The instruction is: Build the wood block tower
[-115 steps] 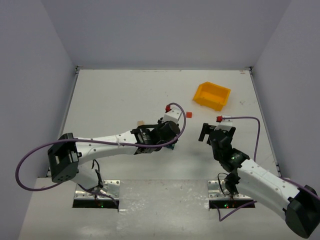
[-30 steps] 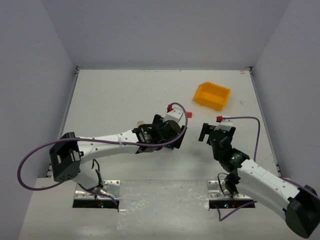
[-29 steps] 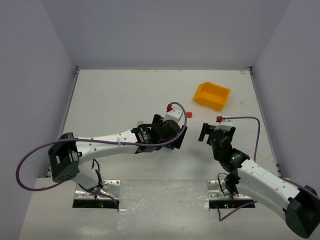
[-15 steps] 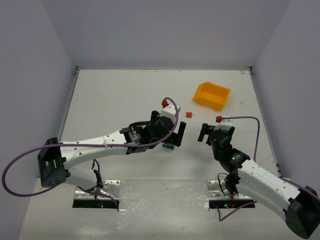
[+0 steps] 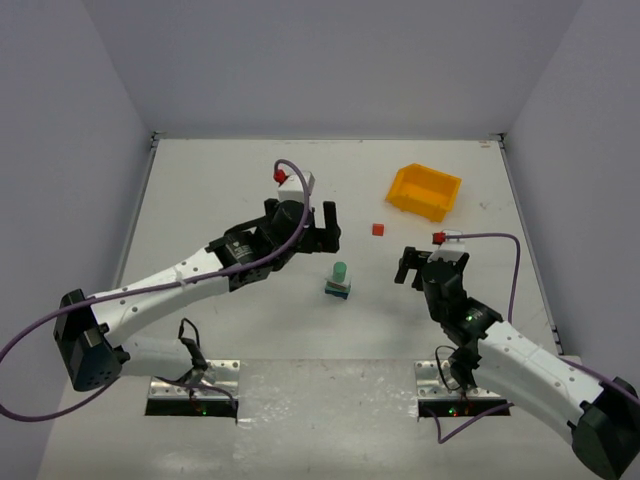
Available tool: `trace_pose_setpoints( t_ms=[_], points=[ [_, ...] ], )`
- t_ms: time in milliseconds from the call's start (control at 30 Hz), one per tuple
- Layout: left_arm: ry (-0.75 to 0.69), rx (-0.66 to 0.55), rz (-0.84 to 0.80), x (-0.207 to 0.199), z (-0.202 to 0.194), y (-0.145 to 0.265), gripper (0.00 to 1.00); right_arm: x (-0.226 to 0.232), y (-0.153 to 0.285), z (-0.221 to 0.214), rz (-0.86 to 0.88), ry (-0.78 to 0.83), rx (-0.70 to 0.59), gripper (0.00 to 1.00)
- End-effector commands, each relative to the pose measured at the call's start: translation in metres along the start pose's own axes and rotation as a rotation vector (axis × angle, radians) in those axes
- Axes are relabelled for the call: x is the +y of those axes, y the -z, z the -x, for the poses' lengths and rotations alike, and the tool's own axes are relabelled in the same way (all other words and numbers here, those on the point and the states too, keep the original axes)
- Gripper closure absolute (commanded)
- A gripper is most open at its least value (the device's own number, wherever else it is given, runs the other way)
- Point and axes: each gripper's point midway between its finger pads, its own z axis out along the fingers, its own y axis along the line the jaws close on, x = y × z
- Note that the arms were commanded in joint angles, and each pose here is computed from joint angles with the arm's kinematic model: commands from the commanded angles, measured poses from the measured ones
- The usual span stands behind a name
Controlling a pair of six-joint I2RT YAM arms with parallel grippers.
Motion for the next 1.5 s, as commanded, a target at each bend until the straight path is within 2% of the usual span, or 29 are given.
trace_pose_setpoints(
  t_ms=[0,367,567,800,1033,1133,1233,1367,1467],
  points=[
    [0.129,-0.028,0.078,0.029,0.021,0.002,0.0,0.006,0.001,0.022,0.016,-0.039,-0.051,0.01],
    [0.235,0.002,0.212,0.091,0.012,-0.011,0.0,0.006,0.001,0.021,0.009,-0.035,-0.05,0.01],
    [0.285,0.151,0.246,0.137,-0.024,-0.053,0.0,0.005,0.0,0.021,0.002,-0.027,-0.046,0.01],
    [0.26,0.297,0.294,0.16,-0.069,-0.097,0.0,0.005,-0.001,0.02,0.0,-0.02,-0.041,0.01],
    [0.221,0.357,0.382,0.18,-0.093,-0.113,0.09,0.003,-0.001,0.02,-0.012,-0.016,-0.042,0.01],
    [0.21,0.384,0.396,0.184,-0.103,-0.118,0.21,0.002,-0.002,0.019,-0.02,-0.014,-0.038,0.01],
    [0.203,0.403,0.406,0.188,-0.111,-0.121,0.26,0.002,-0.002,0.018,-0.022,-0.012,-0.037,0.01],
    [0.196,0.413,0.412,0.19,-0.116,-0.125,0.27,0.002,-0.002,0.018,-0.021,-0.012,-0.036,0.01],
    [0.198,0.42,0.412,0.19,-0.119,-0.128,0.35,0.002,-0.003,0.018,-0.022,-0.01,-0.034,0.01]
  ],
)
